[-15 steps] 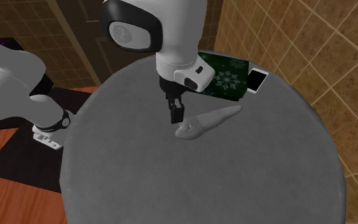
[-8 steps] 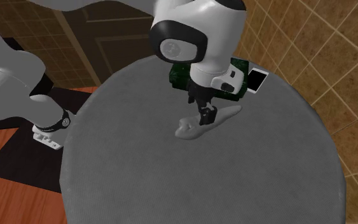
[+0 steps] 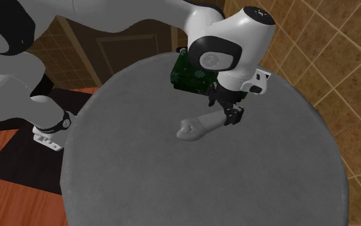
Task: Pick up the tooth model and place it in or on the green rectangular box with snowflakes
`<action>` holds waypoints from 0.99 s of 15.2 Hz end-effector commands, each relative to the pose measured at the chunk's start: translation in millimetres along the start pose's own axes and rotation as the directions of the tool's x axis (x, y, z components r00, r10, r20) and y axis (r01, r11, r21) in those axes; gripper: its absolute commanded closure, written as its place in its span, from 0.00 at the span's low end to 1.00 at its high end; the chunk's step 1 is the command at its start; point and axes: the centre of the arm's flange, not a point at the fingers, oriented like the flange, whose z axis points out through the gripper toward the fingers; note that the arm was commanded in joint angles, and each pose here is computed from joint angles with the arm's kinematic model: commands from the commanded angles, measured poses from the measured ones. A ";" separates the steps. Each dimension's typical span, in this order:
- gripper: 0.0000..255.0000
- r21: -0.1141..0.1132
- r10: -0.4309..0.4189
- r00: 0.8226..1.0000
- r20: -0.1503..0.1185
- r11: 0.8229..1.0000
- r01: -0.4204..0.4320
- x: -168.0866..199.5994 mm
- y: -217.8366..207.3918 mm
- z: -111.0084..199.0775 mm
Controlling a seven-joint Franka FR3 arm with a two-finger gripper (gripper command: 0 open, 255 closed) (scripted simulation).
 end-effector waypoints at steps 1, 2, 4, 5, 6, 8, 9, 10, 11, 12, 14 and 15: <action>0.00 -0.001 -0.005 1.000 -0.001 1.000 0.005 3.3 -1.0 11.3; 0.00 -0.001 -0.005 1.000 -0.001 1.000 0.005 3.3 -1.0 16.6; 0.00 -0.001 -0.005 1.000 -0.001 1.000 0.005 3.3 -1.0 27.1; 0.00 -0.001 -0.005 1.000 -0.001 1.000 0.005 3.3 -1.0 32.4; 0.00 -0.001 -0.005 1.000 -0.001 1.000 0.005 3.2 -1.0 35.4; 0.00 -0.001 -0.005 1.000 -0.001 1.000 0.005 3.3 -1.0 35.4; 0.00 -0.001 -0.005 1.000 -0.001 1.000 0.005 3.3 -1.0 35.4; 0.00 -0.001 -0.005 1.000 -0.001 1.000 0.005 3.3 -1.0 35.4; 0.00 -0.001 -0.005 1.000 -0.001 1.000 0.005 3.3 -1.0 35.4; 0.00 -0.001 -0.005 1.000 -0.001 1.000 0.005 3.3 -1.0 35.4; 1.00 -0.001 -0.005 1.000 -0.001 1.000 0.005 3.3 -1.0 35.4; 1.00 -0.001 -0.005 1.000 -0.001 1.000 0.005 3.3 -1.0 35.4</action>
